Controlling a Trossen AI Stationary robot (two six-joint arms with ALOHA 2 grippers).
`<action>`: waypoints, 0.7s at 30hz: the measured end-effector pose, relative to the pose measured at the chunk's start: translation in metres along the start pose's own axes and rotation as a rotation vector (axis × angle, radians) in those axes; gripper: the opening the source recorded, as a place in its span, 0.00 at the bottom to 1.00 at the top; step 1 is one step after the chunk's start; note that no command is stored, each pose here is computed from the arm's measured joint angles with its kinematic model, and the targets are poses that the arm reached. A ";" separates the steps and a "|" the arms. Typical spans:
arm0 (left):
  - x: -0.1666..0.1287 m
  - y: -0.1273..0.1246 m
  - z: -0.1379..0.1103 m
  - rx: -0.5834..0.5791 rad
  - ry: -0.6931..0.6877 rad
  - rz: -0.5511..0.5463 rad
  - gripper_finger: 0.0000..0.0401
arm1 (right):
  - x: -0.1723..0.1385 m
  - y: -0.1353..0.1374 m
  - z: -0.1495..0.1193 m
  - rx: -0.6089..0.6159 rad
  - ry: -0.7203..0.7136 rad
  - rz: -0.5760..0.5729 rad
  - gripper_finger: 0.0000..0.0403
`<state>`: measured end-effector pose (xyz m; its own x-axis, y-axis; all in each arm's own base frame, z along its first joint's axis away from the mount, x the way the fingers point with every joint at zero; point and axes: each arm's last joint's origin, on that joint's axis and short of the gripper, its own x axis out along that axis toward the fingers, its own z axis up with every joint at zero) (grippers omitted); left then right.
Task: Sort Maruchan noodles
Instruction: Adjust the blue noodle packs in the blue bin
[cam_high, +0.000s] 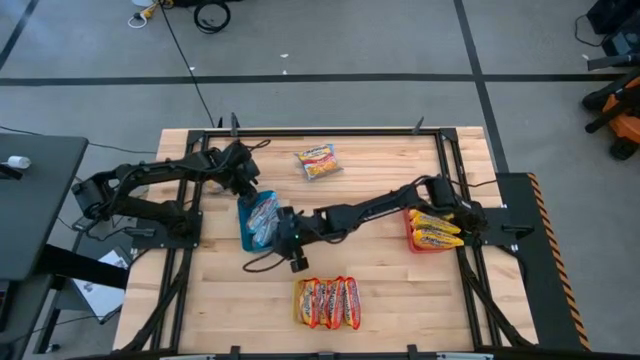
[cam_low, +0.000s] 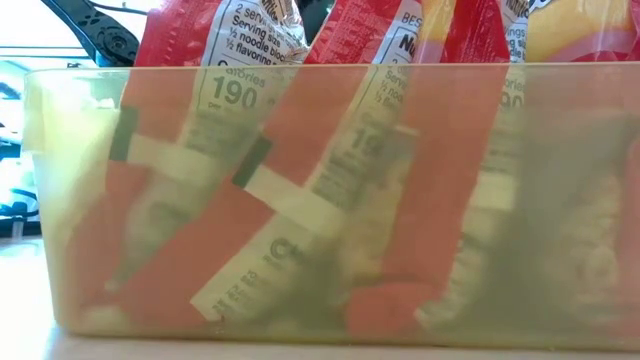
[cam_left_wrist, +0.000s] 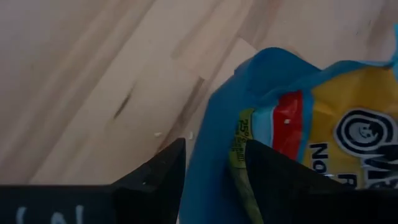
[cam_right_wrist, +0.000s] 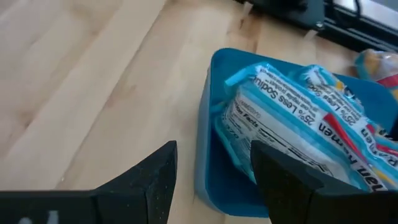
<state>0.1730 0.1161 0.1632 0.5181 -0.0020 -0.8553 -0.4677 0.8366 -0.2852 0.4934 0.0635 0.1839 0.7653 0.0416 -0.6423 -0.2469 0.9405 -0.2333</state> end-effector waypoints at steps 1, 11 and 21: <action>0.000 0.000 0.000 -0.001 0.000 0.001 0.43 | 0.000 -0.003 -0.001 -0.002 -0.001 0.017 0.52; 0.000 0.002 0.000 -0.004 -0.001 0.042 0.43 | 0.027 -0.006 -0.027 -0.034 0.054 0.105 0.51; 0.001 -0.003 0.001 0.072 -0.006 -0.024 0.43 | 0.034 -0.008 -0.030 -0.028 0.055 0.019 0.35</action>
<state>0.1751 0.1143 0.1638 0.5332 -0.0196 -0.8457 -0.4019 0.8738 -0.2737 0.5037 0.0476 0.1424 0.7267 0.0398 -0.6858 -0.2781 0.9299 -0.2407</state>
